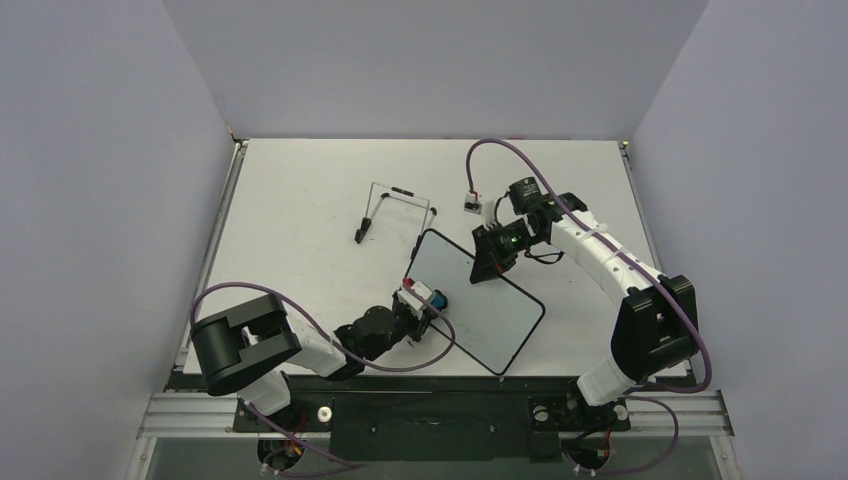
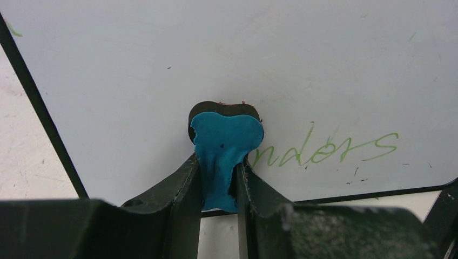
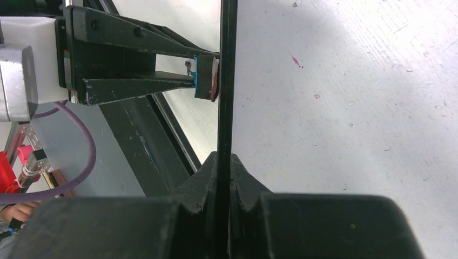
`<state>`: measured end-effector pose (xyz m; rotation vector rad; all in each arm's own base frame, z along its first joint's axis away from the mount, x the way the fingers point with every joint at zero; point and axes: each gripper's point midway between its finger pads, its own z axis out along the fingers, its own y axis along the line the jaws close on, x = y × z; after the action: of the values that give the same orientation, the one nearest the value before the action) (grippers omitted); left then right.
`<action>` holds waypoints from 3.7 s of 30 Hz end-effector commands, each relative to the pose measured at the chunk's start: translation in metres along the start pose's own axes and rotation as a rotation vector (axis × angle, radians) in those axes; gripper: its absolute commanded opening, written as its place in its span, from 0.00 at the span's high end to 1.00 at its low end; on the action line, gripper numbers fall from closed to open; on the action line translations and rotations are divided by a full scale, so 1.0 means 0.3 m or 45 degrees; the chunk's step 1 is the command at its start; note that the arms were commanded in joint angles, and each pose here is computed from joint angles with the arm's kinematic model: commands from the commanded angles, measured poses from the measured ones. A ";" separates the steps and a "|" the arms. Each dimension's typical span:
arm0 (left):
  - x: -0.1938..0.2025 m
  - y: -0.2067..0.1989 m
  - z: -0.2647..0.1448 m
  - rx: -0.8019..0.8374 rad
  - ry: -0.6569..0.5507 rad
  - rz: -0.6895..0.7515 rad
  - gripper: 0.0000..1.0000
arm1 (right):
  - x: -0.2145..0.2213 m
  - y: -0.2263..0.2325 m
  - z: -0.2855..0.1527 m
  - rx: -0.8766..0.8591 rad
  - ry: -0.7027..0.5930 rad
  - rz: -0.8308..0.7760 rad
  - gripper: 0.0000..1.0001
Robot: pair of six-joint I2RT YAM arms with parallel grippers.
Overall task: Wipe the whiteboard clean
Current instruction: Erase the whiteboard at the whiteboard stand.
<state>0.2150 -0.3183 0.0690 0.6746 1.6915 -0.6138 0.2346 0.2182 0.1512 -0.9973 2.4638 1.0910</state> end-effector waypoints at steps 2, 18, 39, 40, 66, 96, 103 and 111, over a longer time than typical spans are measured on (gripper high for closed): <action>0.023 -0.023 -0.023 0.059 0.032 -0.048 1.00 | -0.049 0.095 -0.028 -0.120 -0.087 -0.091 1.00; -0.002 0.084 -0.004 -0.301 0.093 -0.087 1.00 | -0.049 0.100 -0.028 -0.131 -0.089 -0.094 1.00; -0.030 -0.007 -0.016 -0.094 -0.029 -0.050 1.00 | -0.051 0.100 -0.034 -0.117 -0.093 -0.103 1.00; -0.016 0.034 -0.020 -0.132 -0.021 -0.070 1.00 | -0.051 0.099 -0.034 -0.117 -0.093 -0.103 1.00; -0.044 0.122 -0.011 -0.317 -0.009 -0.262 1.00 | -0.053 0.099 -0.046 -0.108 -0.108 -0.108 1.00; -0.067 -0.161 0.051 0.062 -0.005 0.037 1.00 | -0.054 0.102 -0.045 -0.120 -0.108 -0.102 1.00; -0.086 0.024 0.019 -0.175 -0.114 -0.256 1.00 | -0.053 0.104 -0.051 -0.120 -0.115 -0.106 1.00; -0.081 -0.001 0.007 -0.039 -0.120 -0.214 1.00 | -0.057 0.106 -0.050 -0.135 -0.117 -0.095 1.00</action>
<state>0.2280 -0.3014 0.0663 0.4424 1.7842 -0.5999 0.2359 0.2171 0.1547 -1.0017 2.4416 1.0902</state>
